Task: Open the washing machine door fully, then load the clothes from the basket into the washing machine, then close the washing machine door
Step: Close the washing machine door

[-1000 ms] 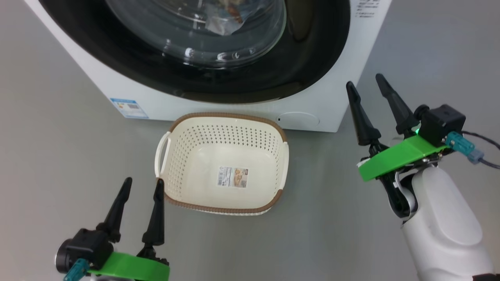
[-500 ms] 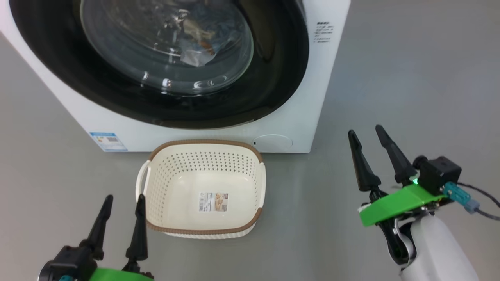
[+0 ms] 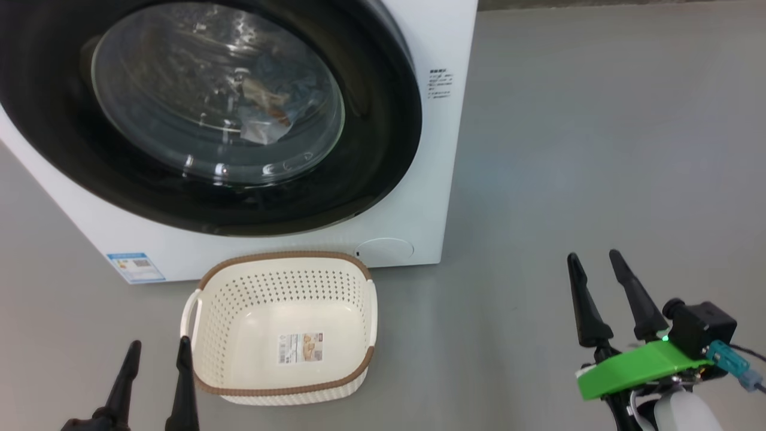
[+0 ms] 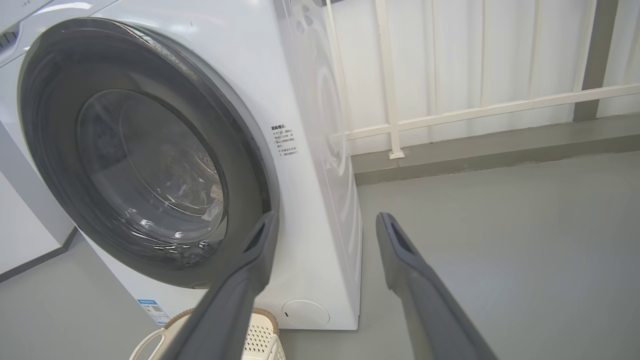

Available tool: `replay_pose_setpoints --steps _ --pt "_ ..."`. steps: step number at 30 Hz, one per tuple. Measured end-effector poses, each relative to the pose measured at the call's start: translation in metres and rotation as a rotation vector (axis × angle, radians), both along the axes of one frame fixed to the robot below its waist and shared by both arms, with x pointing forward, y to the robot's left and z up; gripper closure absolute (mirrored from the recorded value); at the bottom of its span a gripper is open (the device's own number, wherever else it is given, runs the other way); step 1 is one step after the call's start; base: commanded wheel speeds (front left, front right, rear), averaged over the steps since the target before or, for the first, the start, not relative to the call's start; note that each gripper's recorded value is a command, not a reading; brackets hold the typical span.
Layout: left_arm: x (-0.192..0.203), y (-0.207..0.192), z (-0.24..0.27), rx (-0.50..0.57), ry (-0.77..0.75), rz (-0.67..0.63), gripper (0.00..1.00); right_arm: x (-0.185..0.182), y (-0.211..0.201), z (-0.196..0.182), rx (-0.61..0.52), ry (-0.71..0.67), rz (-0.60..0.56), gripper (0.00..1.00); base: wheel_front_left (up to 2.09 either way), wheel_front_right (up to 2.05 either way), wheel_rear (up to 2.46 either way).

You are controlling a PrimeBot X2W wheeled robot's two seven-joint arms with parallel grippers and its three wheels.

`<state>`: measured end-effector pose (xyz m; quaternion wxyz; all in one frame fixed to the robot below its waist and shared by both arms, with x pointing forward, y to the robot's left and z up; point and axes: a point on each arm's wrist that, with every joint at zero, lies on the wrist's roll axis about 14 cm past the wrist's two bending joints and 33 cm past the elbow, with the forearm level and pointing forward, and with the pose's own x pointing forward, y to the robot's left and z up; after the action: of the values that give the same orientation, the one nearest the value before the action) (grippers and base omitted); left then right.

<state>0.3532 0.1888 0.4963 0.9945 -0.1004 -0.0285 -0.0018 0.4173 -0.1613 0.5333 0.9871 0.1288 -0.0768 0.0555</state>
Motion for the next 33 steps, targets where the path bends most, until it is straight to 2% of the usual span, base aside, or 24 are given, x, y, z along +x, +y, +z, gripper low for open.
replay_pose_setpoints --steps 16,33 --pt "-0.012 -0.002 0.01 0.027 -0.025 0.02 0.0 -0.04 -0.021 -0.017 -0.002 0.046 -0.063 0.0 0.0 0.0 0.0" --pt "-0.019 0.0 0.006 0.04 -0.01 0.043 0.0 -0.041 -0.016 -0.017 -0.003 0.046 -0.051 0.0 0.0 0.0 0.0"
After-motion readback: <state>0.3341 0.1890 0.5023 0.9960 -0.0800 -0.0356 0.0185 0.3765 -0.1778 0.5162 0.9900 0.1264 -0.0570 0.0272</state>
